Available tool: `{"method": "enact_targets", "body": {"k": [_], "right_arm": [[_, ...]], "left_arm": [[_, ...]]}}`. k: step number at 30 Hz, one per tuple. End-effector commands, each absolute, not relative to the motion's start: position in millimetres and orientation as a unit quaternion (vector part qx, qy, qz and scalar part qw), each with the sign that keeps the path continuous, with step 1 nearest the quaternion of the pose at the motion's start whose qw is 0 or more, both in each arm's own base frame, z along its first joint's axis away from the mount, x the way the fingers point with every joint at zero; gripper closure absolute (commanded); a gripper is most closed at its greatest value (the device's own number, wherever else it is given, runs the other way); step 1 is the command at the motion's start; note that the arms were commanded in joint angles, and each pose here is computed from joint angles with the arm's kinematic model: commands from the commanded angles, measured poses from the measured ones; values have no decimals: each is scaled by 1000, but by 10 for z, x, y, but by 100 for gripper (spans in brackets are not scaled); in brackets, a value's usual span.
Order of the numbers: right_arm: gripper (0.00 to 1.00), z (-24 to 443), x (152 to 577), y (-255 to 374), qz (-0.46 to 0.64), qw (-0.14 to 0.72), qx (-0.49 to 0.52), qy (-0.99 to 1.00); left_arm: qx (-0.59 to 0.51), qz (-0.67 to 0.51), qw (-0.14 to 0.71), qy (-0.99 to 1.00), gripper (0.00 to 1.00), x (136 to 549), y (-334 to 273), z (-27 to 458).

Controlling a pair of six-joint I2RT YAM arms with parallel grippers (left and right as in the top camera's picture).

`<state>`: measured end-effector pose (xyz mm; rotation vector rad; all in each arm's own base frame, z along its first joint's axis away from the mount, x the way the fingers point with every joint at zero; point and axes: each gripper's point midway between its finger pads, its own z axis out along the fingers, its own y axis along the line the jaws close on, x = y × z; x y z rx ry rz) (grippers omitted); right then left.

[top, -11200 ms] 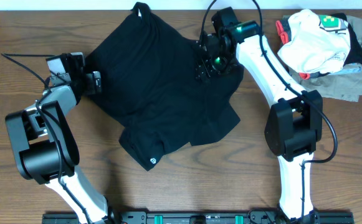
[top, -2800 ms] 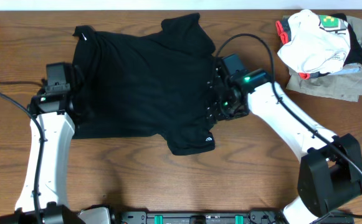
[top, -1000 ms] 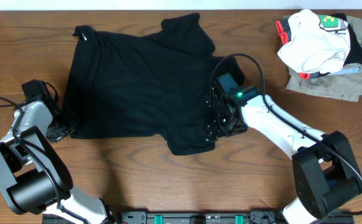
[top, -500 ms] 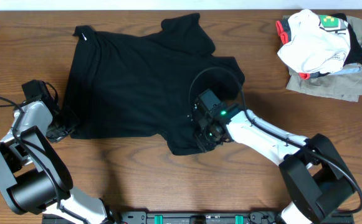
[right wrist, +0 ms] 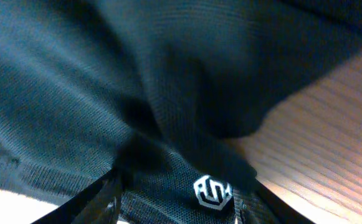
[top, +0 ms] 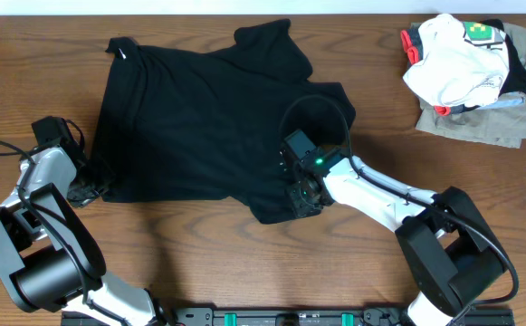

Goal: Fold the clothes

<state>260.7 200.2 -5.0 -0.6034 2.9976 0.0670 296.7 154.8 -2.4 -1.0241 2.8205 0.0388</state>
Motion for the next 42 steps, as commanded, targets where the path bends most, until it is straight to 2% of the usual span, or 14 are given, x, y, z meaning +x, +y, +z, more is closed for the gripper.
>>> {"method": "enact_targets", "body": {"k": [1,5,13,19,31,42], "right_arm": [[43,-286,2581,1596,-60,20,-149,987],[44,-230,2622,1617,-55,28,-147,987],[43,213,2797,1733,-22,83,-138,987],[43,168,2760,1676,-23,73,-129,989],[50,84,2680,1793,16,60,-132,989],[51,-103,2598,1808,21,31,-133,990]], "left_arm": [[-336,2,64,940,94,2951,1506,-47],[-336,2,64,940,94,2952,1506,-47],[-336,2,64,940,94,2952,1506,-47],[-336,2,64,940,94,2952,1507,-47],[-336,2,64,940,94,2951,1507,-47],[-336,2,64,940,94,2951,1505,-48]]}}
